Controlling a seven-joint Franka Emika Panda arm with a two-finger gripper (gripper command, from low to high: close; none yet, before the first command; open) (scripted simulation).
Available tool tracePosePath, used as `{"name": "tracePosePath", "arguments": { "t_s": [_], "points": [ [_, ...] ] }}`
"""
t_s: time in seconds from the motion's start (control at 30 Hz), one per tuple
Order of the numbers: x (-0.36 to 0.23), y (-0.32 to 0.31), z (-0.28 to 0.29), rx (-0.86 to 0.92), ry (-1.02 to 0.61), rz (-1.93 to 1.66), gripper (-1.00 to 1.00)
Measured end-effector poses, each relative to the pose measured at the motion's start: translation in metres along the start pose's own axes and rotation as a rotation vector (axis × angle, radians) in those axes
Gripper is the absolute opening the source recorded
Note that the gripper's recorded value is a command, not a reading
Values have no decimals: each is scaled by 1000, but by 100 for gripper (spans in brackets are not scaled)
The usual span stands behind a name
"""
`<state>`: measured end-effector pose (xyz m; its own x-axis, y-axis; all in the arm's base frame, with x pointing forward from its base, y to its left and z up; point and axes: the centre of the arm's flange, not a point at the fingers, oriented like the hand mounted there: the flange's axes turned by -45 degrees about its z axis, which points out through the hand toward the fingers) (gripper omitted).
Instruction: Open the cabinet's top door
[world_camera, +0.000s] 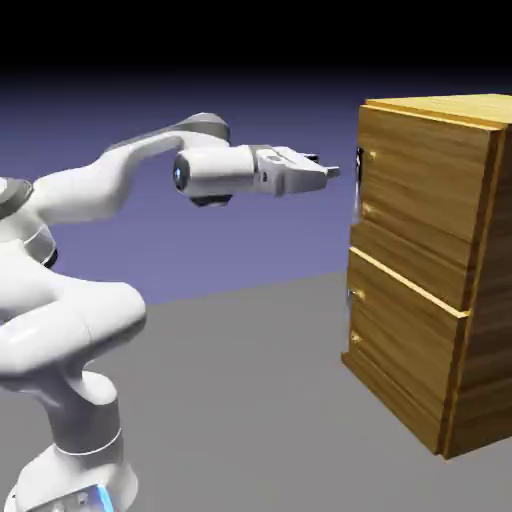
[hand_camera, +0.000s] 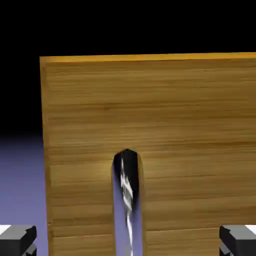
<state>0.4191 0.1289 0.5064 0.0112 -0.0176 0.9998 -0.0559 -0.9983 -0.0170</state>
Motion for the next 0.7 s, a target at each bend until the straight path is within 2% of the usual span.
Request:
{"name": "tracePosePath", "arguments": {
  "t_s": [0.1,0.27,0.3,0.37,0.7],
  "points": [
    [-27,2,18,0,12,-17,0],
    [-26,2,66,-1,12,-17,0],
    [-26,2,68,0,12,-17,-100],
    [-26,2,68,0,12,-17,-100],
    [-26,49,0,261,10,-18,-100]
  ]
}}
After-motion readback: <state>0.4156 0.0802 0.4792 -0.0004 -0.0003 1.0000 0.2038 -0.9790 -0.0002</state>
